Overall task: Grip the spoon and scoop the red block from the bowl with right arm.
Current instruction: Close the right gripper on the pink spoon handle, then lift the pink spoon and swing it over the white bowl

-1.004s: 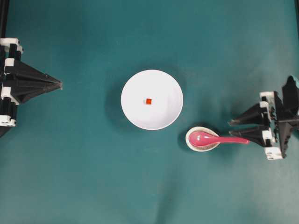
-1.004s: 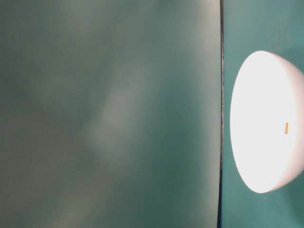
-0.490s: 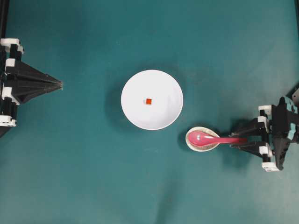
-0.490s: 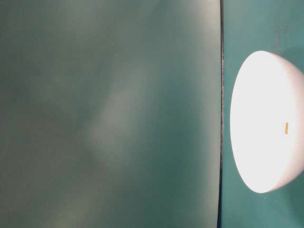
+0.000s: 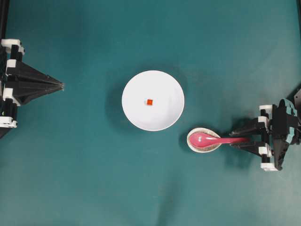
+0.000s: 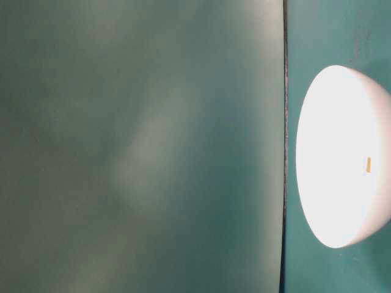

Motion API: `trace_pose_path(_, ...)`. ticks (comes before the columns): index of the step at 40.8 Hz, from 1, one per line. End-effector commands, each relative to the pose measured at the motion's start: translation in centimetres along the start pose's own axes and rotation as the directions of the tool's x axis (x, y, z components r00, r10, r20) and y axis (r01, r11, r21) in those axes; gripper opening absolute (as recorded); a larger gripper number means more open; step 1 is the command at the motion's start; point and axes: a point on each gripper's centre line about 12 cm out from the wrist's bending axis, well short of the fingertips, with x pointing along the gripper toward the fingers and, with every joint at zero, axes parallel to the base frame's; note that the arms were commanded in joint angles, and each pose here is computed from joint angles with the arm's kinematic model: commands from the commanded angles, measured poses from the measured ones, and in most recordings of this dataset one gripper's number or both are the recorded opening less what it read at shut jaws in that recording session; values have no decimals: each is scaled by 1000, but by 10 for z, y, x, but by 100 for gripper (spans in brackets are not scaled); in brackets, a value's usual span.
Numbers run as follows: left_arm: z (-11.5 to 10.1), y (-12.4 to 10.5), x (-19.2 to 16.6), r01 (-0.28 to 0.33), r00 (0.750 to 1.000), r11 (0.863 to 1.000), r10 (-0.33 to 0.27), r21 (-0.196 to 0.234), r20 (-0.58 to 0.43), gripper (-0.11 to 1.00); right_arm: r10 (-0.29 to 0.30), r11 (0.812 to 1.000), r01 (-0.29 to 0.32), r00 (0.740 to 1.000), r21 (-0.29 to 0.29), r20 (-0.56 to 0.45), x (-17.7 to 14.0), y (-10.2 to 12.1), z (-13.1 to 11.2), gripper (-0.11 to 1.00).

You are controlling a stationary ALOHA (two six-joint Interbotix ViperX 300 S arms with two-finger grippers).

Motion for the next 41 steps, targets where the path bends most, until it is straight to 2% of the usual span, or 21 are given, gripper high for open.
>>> trace_pose_path(1, 9, 0, 2, 1, 1000, 1000, -1, 2, 20, 0, 5, 1000, -5, 1000, 5, 22, 1, 3, 4, 43)
trace_pose_path(8, 8, 0, 2, 2, 1000, 1000, -2, 2, 18, 0, 9, 1000, -9, 999, -14, 39, 2, 5, 7, 39)
trace_pose_path(15, 8, 0, 2, 2, 1000, 1000, -2, 2, 18, 0, 12, 1000, -12, 999, -21, 46, 3, 8, 8, 24)
trace_pose_path(23, 9, 0, 2, 2, 1000, 1000, -2, 2, 20, 0, 32, 999, -33, 995, 6, 99, 6, 17, 23, 23)
trace_pose_path(32, 9, 0, 2, 2, 1000, 1000, -2, 2, 21, 0, 17, 997, -32, 980, 70, 200, 8, 19, 73, 23)
trace_pose_path(37, 10, 0, 2, 2, 1000, 1000, -2, 0, 23, 0, -7, 993, -15, 983, 116, 182, 14, 12, 105, 23)
trace_pose_path(41, 10, 0, 2, 2, 1000, 1000, -2, 2, 25, 0, -11, 984, -13, 991, 177, 135, 20, 4, 138, 23)
